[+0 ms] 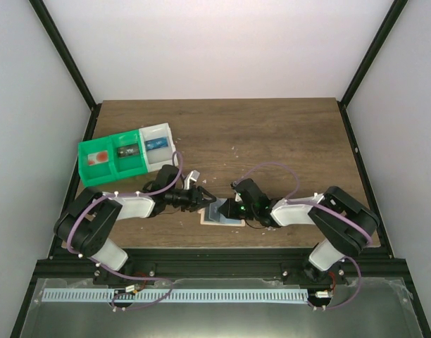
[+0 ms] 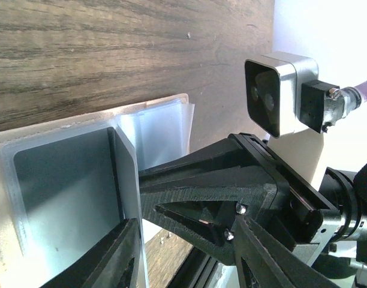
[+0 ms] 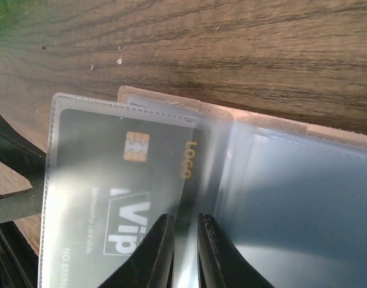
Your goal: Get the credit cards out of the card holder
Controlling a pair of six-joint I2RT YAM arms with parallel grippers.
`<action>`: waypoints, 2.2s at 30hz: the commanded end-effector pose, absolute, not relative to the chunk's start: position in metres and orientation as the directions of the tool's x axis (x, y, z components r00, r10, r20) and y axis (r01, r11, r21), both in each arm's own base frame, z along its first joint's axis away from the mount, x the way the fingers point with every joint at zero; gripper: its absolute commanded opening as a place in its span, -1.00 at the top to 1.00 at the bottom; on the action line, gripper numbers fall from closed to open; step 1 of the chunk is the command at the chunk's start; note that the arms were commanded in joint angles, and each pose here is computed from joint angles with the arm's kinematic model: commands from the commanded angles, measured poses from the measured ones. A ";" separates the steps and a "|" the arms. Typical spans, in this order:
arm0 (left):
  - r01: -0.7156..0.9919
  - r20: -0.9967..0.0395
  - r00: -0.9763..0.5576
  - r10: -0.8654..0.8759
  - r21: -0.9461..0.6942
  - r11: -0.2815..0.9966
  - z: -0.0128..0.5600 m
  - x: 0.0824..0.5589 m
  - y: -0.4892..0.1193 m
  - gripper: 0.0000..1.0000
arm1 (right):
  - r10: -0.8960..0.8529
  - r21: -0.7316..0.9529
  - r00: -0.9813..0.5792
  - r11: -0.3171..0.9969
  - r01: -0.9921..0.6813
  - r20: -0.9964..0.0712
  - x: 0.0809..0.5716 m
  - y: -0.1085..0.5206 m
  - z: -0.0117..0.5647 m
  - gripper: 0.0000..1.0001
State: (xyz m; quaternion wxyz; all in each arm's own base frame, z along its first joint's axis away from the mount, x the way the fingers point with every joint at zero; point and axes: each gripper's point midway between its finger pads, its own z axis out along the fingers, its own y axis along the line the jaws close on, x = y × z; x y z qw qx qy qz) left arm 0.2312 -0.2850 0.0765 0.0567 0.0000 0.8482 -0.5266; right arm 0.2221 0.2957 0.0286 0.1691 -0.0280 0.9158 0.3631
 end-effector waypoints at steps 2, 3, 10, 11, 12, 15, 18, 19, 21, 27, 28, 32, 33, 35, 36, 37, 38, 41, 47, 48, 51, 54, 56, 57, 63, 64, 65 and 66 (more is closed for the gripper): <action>0.098 -0.122 -0.992 -0.033 -0.908 0.408 0.089 0.229 -0.297 0.08 | 0.110 0.652 -0.930 0.741 -0.159 -0.352 0.228 0.287 0.033 0.72; 0.099 -0.121 -0.992 -0.028 -0.909 0.405 0.089 0.228 -0.299 0.08 | 0.110 0.653 -0.930 0.740 -0.160 -0.352 0.228 0.287 0.033 0.72; 0.128 -0.135 -0.991 0.008 -0.909 0.397 0.096 0.224 -0.316 0.08 | 0.107 0.656 -0.931 0.738 -0.161 -0.349 0.226 0.286 0.032 0.73; 0.130 -0.138 -0.990 0.010 -0.909 0.396 0.097 0.224 -0.318 0.08 | 0.111 0.655 -0.929 0.739 -0.160 -0.352 0.226 0.284 0.032 0.73; 0.132 -0.139 -0.990 0.010 -0.909 0.395 0.098 0.224 -0.318 0.08 | 0.113 0.656 -0.928 0.737 -0.161 -0.356 0.226 0.284 0.034 0.73; 0.131 -0.139 -0.990 0.008 -0.908 0.398 0.098 0.224 -0.318 0.08 | 0.123 0.651 -0.923 0.742 -0.159 -0.365 0.226 0.280 0.036 0.73; 0.128 -0.139 -0.990 0.003 -0.907 0.401 0.097 0.225 -0.318 0.08 | 0.133 0.645 -0.916 0.748 -0.158 -0.379 0.227 0.276 0.037 0.73; 0.126 -0.137 -0.991 0.002 -0.908 0.400 0.097 0.225 -0.318 0.08 | 0.139 0.642 -0.913 0.751 -0.156 -0.384 0.227 0.274 0.038 0.73; 0.127 -0.139 -0.990 0.000 -0.908 0.400 0.097 0.226 -0.319 0.08 | 0.152 0.639 -0.908 0.754 -0.150 -0.392 0.228 0.271 0.039 0.72; 0.124 -0.132 -0.991 0.006 -0.912 0.392 0.097 0.227 -0.324 0.09 | 0.184 0.645 -0.891 0.750 -0.147 -0.416 0.229 0.265 0.049 0.68; 0.125 -0.132 -0.991 0.009 -0.912 0.391 0.097 0.226 -0.325 0.08 | 0.192 0.644 -0.886 0.751 -0.144 -0.422 0.229 0.263 0.050 0.68; 0.129 -0.130 -0.991 0.024 -0.910 0.393 0.095 0.223 -0.331 0.09 | 0.231 0.632 -0.862 0.764 -0.126 -0.451 0.231 0.250 0.056 0.67; 0.130 -0.129 -0.991 0.027 -0.911 0.392 0.095 0.222 -0.332 0.09 | 0.244 0.632 -0.854 0.766 -0.121 -0.459 0.231 0.247 0.058 0.67; 0.132 -0.130 -0.991 0.032 -0.911 0.390 0.094 0.221 -0.333 0.09 | 0.285 0.629 -0.827 0.770 -0.103 -0.484 0.232 0.235 0.064 0.64; 0.135 -0.133 -0.991 0.034 -0.910 0.392 0.094 0.222 -0.333 0.09 | 0.295 0.629 -0.820 0.771 -0.098 -0.490 0.232 0.232 0.066 0.64; 0.136 -0.134 -0.990 0.035 -0.908 0.395 0.094 0.222 -0.333 0.09 | 0.307 0.630 -0.812 0.771 -0.094 -0.497 0.232 0.230 0.069 0.64; 0.141 -0.137 -0.990 0.037 -0.907 0.396 0.094 0.222 -0.334 0.09 | 0.316 0.629 -0.804 0.772 -0.090 -0.503 0.233 0.227 0.071 0.63; 0.146 -0.143 -0.989 0.037 -0.903 0.404 0.094 0.223 -0.333 0.08 | 0.347 0.638 -0.780 0.766 -0.085 -0.521 0.234 0.221 0.081 0.62; 0.139 -0.136 -0.990 0.035 -0.907 0.398 0.092 0.222 -0.333 0.06 | 0.383 0.653 -0.748 0.752 -0.089 -0.543 0.235 0.215 0.094 0.60; 0.139 -0.136 -0.990 0.035 -0.907 0.397 0.092 0.222 -0.333 0.06 | 0.385 0.653 -0.744 0.752 -0.090 -0.546 0.235 0.214 0.095 0.59; 0.139 -0.137 -0.990 0.035 -0.906 0.399 0.092 0.222 -0.333 0.06 | 0.388 0.655 -0.741 0.750 -0.092 -0.548 0.235 0.213 0.097 0.58; 0.138 -0.136 -0.990 0.034 -0.905 0.403 0.090 0.221 -0.332 0.06 | 0.385 0.657 -0.745 0.749 -0.093 -0.544 0.234 0.214 0.096 0.58; 0.137 -0.135 -0.990 0.033 -0.903 0.407 0.088 0.221 -0.331 0.06 | 0.384 0.657 -0.747 0.748 -0.092 -0.543 0.234 0.214 0.095 0.58; 0.137 -0.136 -0.990 0.031 -0.901 0.411 0.087 0.221 -0.330 0.06 | 0.383 0.658 -0.748 0.748 -0.093 -0.542 0.234 0.214 0.095 0.58; 0.143 -0.155 -0.988 0.014 -0.872 0.467 0.075 0.225 -0.324 0.06 | 0.364 0.666 -0.762 0.737 -0.116 -0.536 0.231 0.220 0.095 0.58; 0.142 -0.157 -0.988 0.009 -0.865 0.481 0.072 0.225 -0.323 0.06 | 0.357 0.668 -0.767 0.734 -0.123 -0.533 0.230 0.222 0.095 0.58; 0.142 -0.159 -0.987 0.008 -0.860 0.490 0.070 0.226 -0.322 0.08 | 0.350 0.670 -0.772 0.731 -0.129 -0.531 0.230 0.224 0.094 0.58; 0.139 -0.158 -0.987 0.004 -0.856 0.498 0.067 0.226 -0.320 0.09 | 0.343 0.672 -0.778 0.728 -0.133 -0.526 0.229 0.226 0.093 0.57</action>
